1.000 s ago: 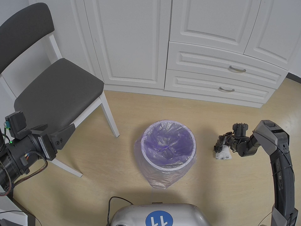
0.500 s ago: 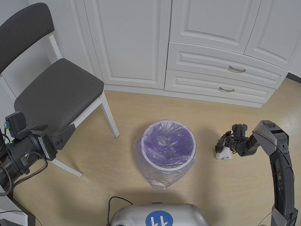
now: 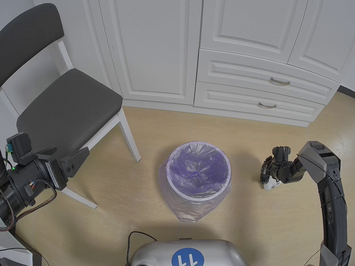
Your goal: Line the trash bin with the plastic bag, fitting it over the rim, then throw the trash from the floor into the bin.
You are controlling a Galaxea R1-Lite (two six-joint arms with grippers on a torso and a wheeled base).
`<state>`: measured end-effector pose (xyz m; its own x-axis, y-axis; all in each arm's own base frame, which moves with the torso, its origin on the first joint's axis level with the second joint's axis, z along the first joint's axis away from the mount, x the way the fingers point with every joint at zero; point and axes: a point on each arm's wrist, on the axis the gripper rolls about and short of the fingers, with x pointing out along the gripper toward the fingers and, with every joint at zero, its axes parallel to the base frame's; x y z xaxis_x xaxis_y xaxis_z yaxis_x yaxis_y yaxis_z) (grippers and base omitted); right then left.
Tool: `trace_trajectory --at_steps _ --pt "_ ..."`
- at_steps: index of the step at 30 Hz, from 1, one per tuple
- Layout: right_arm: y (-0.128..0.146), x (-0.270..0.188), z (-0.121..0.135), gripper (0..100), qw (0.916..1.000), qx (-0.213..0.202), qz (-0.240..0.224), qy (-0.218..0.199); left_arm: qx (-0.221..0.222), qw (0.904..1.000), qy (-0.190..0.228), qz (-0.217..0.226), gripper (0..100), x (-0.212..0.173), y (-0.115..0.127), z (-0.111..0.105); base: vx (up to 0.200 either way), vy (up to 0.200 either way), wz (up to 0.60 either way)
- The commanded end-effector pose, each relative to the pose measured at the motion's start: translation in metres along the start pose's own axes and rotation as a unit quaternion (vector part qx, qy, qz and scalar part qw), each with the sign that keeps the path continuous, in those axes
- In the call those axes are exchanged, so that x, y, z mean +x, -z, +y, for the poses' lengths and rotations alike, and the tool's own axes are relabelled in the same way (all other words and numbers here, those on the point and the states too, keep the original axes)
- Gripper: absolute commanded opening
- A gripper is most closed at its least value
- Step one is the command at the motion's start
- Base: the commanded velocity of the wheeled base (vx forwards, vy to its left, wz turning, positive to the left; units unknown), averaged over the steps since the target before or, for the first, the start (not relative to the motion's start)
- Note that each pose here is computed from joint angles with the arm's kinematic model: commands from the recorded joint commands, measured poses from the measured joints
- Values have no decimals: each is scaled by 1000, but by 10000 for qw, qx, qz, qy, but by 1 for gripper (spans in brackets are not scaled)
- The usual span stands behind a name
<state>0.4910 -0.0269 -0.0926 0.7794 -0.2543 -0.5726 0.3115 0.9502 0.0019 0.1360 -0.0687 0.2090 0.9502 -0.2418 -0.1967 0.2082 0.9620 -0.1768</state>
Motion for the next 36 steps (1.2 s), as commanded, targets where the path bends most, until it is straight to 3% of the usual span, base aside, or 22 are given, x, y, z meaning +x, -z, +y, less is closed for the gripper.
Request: trace_trajectory --at_steps 1,12,16,17,18,19,21,28,31,33,35,36 --pt "0 6 4 0 9999 -97 -69 -14 6 10000 3 28 100 1 1 0 0 0 0" --pt "1 0 13 0 9995 -305 -117 -40 10 10000 6 14 100 0 1 0 0 0 0" --pt "-15 -41 6 0 9936 -996 -519 -94 6 10000 17 -29 100 -2 0 0 0 0 0" --pt "-15 -41 6 0 9936 -996 -519 -94 6 10000 17 -29 100 -2 0 0 0 0 0" --pt "-27 -67 3 0 9869 -1298 -947 -150 -1 10000 23 -58 100 -3 -1 0 0 0 0" --pt "-28 -68 3 0 9863 -1321 -977 -155 0 10000 31 -57 100 -4 -1 0 0 0 0" --pt "-38 -105 11 0 9737 -1669 -1456 -536 -11 9999 41 -100 100 -6 -2 0 0 0 0" --pt "-49 -183 29 0 9470 -2206 -2113 -990 -35 9996 112 -238 100 -13 -6 0 0 0 0" --pt "-47 -211 34 0 9249 -2476 -2635 -1177 -43 9994 151 -306 100 -17 -7 0 0 0 0" --pt "-47 -229 42 0 9050 -2571 -3087 -1402 76 9992 173 -356 100 -19 -8 0 0 0 0" --pt "-47 -241 49 0 8941 -2582 -3332 -1510 198 9989 182 -386 100 -22 -8 1 0 0 0" --pt "-47 -243 49 0 8928 -2578 -3363 -1528 204 9988 183 -393 100 -22 -8 1 0 0 0"
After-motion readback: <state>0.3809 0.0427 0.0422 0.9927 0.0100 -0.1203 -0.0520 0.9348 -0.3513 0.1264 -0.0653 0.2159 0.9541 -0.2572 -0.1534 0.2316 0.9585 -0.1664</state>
